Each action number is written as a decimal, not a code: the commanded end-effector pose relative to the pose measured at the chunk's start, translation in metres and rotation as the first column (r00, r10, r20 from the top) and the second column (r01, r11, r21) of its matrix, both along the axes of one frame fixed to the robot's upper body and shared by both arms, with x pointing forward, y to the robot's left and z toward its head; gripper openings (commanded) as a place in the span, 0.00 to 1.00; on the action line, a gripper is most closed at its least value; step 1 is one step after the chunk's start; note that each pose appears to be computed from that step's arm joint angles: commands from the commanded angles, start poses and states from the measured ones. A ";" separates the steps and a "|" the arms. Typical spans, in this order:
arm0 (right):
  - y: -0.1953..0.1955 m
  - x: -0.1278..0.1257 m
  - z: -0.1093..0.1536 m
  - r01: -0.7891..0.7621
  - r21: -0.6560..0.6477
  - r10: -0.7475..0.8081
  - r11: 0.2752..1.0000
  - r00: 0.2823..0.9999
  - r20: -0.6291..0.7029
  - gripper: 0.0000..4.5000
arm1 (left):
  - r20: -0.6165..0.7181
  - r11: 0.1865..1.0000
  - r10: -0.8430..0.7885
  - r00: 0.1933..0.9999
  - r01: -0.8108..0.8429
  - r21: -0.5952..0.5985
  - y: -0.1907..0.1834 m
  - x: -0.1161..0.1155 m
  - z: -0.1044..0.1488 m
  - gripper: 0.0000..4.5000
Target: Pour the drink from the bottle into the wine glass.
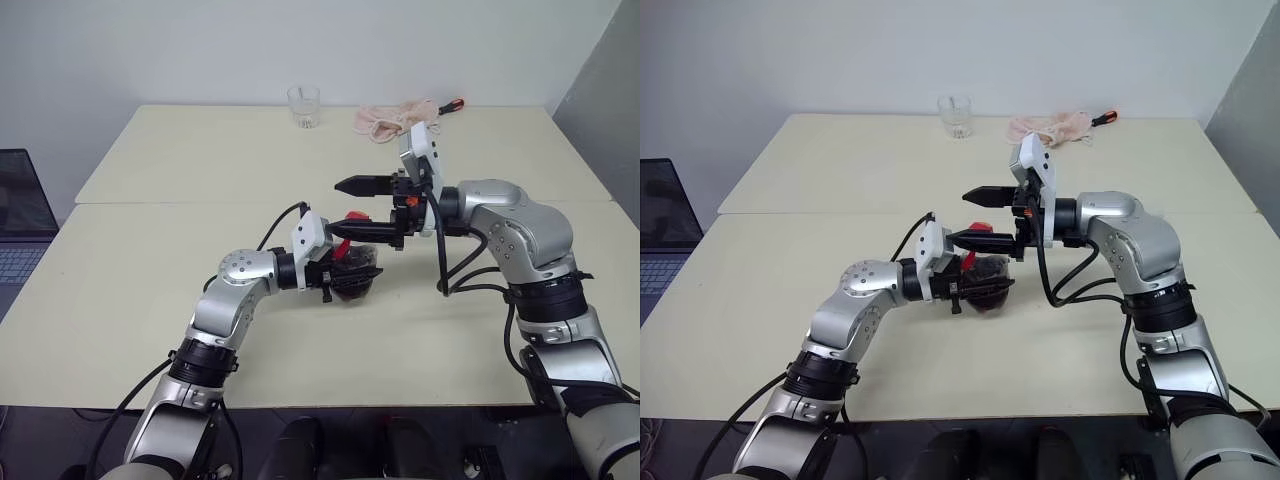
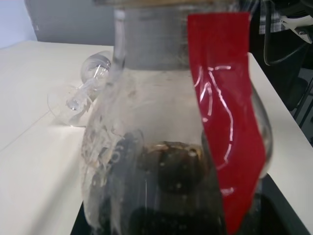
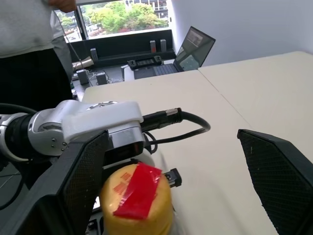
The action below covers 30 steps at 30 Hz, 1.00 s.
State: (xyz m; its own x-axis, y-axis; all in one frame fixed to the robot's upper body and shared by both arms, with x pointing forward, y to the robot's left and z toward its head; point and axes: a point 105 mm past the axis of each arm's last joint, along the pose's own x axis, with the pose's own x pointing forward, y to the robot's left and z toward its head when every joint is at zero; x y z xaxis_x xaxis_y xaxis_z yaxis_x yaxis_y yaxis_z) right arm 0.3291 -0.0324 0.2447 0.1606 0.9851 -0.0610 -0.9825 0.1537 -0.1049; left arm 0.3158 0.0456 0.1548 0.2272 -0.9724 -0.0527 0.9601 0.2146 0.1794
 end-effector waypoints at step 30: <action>-0.037 -0.032 0.013 -0.004 -0.030 0.006 1.000 0.999 0.037 1.00 | 0.074 0.999 -0.035 0.997 0.037 -0.024 -0.005 -0.005 0.017 0.37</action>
State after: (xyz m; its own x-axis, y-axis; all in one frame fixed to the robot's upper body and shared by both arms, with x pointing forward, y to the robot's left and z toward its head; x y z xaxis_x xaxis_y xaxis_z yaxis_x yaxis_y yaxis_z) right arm 0.3032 -0.0746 0.2450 0.1718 0.9790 -0.1099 -0.9824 0.1618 -0.0936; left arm 0.3157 0.0459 0.1547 0.2256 -0.9726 -0.0556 0.9603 0.2124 0.1807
